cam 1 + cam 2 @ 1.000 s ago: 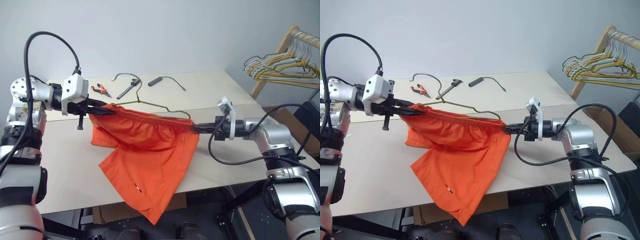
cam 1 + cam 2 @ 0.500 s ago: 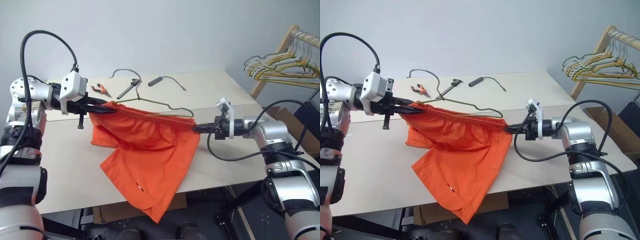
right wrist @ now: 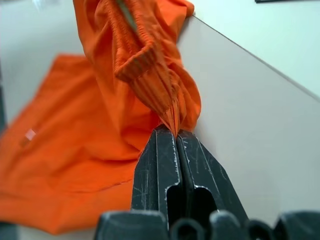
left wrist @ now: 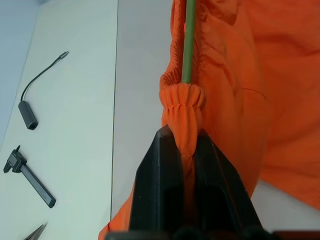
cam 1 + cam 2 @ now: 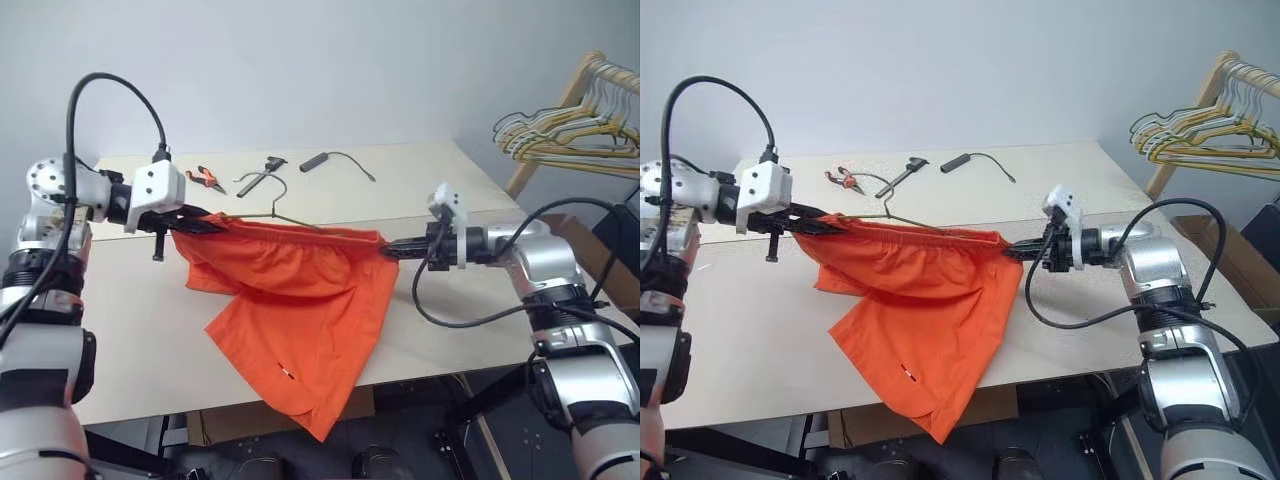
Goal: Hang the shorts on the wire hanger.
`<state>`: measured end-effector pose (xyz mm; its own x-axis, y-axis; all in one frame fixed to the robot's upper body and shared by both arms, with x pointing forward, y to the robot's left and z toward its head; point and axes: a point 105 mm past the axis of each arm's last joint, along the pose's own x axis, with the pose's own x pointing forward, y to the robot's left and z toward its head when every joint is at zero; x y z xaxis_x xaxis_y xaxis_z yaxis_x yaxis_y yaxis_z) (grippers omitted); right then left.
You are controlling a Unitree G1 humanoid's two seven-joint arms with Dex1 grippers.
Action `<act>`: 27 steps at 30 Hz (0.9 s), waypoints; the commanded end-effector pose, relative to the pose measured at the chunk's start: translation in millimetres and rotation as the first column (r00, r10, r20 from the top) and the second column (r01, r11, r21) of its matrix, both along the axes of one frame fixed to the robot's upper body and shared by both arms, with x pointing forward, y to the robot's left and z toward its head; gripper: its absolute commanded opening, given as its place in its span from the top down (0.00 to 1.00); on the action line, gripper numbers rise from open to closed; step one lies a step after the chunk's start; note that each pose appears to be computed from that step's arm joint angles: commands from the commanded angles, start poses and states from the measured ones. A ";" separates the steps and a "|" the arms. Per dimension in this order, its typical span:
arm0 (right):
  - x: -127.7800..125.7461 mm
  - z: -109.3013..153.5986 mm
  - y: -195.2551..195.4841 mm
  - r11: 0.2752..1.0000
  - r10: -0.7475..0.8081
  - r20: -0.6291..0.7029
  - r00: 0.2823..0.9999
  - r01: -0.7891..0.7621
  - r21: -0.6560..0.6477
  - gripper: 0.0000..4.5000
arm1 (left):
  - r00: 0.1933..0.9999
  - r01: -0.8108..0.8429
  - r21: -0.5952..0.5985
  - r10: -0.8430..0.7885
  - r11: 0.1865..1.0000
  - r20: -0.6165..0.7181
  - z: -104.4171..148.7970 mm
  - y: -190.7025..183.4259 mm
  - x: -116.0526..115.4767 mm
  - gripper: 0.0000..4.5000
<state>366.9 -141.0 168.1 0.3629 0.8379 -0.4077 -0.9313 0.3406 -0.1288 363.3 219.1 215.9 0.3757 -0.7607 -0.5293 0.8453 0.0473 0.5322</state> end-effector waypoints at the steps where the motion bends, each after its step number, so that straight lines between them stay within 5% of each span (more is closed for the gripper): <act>1: 5.5 30.6 2.8 0.987 0.019 0.256 0.967 0.022 -0.159 0.99 | 0.996 -0.002 0.018 0.001 1.000 0.088 16.9 -2.0 2.6 1.00; 12: -6.3 63.5 44.5 0.960 0.167 0.438 0.883 -0.045 -0.275 0.99 | 0.991 0.026 -0.014 -0.024 1.000 0.132 16.7 -23.5 8.9 1.00; 20: -6.8 50.6 49.1 0.943 0.228 0.501 0.835 -0.060 -0.329 0.99 | 0.990 0.066 -0.063 -0.058 0.996 0.127 16.5 -25.9 4.0 1.00; 23: -4.6 45.6 47.9 0.945 0.220 0.488 0.844 -0.061 -0.321 0.84 | 0.990 0.068 -0.074 -0.058 0.995 0.126 16.1 -25.9 3.1 1.00; 27: -4.2 37.9 48.6 0.946 0.233 0.488 0.841 -0.080 -0.314 0.52 | 0.990 0.068 -0.092 -0.056 0.993 0.129 17.1 -25.9 3.0 1.00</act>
<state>362.5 -93.6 198.1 0.4480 0.7706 -0.4532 -0.7684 0.0728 -0.6359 367.3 195.3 213.5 0.3665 -0.8037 -0.4687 0.8156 0.0352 0.5775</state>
